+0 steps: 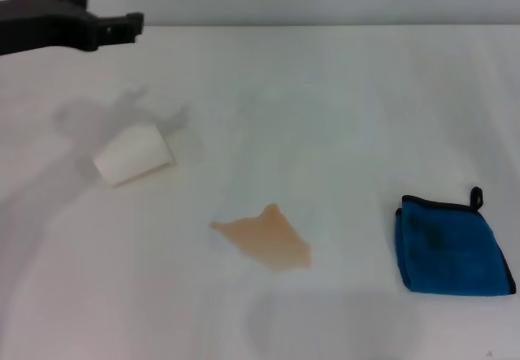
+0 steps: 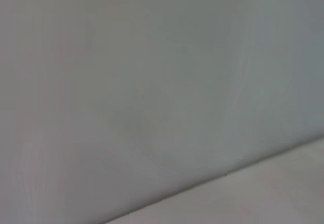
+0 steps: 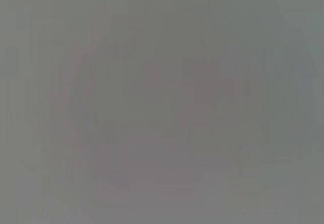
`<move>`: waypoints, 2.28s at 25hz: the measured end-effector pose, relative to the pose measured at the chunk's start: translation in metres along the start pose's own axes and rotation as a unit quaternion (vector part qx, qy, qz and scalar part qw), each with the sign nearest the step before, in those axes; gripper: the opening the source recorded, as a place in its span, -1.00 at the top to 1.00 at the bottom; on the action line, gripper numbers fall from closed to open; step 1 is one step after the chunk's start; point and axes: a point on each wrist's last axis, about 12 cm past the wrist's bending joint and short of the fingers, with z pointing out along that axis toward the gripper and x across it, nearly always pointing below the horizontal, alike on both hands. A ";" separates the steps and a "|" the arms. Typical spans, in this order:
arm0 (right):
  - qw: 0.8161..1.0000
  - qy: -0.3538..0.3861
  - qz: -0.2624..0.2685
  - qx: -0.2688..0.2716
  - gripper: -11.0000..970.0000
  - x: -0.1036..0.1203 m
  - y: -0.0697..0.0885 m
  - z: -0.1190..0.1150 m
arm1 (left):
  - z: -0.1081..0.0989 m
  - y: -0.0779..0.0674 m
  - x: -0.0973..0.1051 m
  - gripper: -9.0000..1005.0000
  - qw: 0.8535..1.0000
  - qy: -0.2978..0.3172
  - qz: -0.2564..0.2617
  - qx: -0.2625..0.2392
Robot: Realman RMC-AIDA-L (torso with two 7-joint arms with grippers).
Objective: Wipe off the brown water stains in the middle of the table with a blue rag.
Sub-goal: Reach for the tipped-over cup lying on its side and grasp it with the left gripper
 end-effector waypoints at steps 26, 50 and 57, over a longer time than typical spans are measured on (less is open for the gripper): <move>1.000 0.007 0.018 -0.009 -0.73 0.003 0.006 0.000 | 0.026 0.060 0.024 -0.71 0.985 0.104 0.087 0.110; 1.000 0.009 0.025 -0.013 -0.73 0.004 0.009 0.002 | 0.039 0.056 0.052 -0.71 0.970 0.150 0.118 0.148; 1.000 0.009 0.026 -0.012 -0.73 0.004 0.009 0.002 | 0.045 0.056 0.040 -0.70 0.964 0.179 0.112 0.160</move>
